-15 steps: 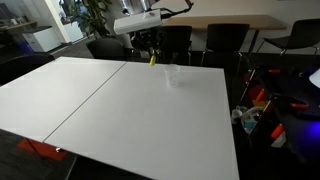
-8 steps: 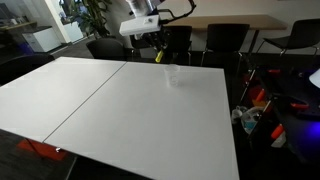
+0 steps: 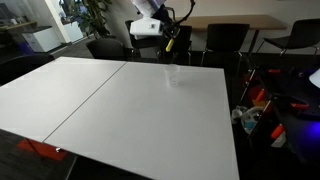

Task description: Pick the marker on the table and put it in the cup

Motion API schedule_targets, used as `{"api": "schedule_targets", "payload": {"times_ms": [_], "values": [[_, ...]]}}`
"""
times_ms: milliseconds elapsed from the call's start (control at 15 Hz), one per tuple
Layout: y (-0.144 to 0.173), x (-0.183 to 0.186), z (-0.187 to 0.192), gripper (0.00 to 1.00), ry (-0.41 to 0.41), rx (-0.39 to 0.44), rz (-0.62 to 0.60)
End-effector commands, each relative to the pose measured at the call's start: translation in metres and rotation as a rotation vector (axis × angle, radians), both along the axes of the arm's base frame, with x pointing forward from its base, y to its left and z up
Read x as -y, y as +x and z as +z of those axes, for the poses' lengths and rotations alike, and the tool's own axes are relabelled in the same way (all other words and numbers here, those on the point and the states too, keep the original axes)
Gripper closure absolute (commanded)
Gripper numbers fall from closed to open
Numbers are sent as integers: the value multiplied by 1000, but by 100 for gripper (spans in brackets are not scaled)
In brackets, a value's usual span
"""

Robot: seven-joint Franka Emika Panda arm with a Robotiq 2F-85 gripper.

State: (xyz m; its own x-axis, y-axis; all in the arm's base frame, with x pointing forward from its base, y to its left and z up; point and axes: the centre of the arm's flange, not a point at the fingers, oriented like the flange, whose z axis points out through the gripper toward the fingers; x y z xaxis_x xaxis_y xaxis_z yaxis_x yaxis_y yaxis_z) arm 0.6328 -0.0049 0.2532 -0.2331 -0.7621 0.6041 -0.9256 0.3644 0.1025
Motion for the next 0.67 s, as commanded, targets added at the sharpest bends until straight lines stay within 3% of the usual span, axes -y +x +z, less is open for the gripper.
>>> {"api": "schedule_targets", "payload": {"times_ms": [0,200,267,600], "values": [[-1,2,1,80,-13,-13,-8],[-1,3,2,80,-19,-18,-14],[-1,3,2,95,-19,-18,-14],[12,18,-24,95,-229,18,-78]]}}
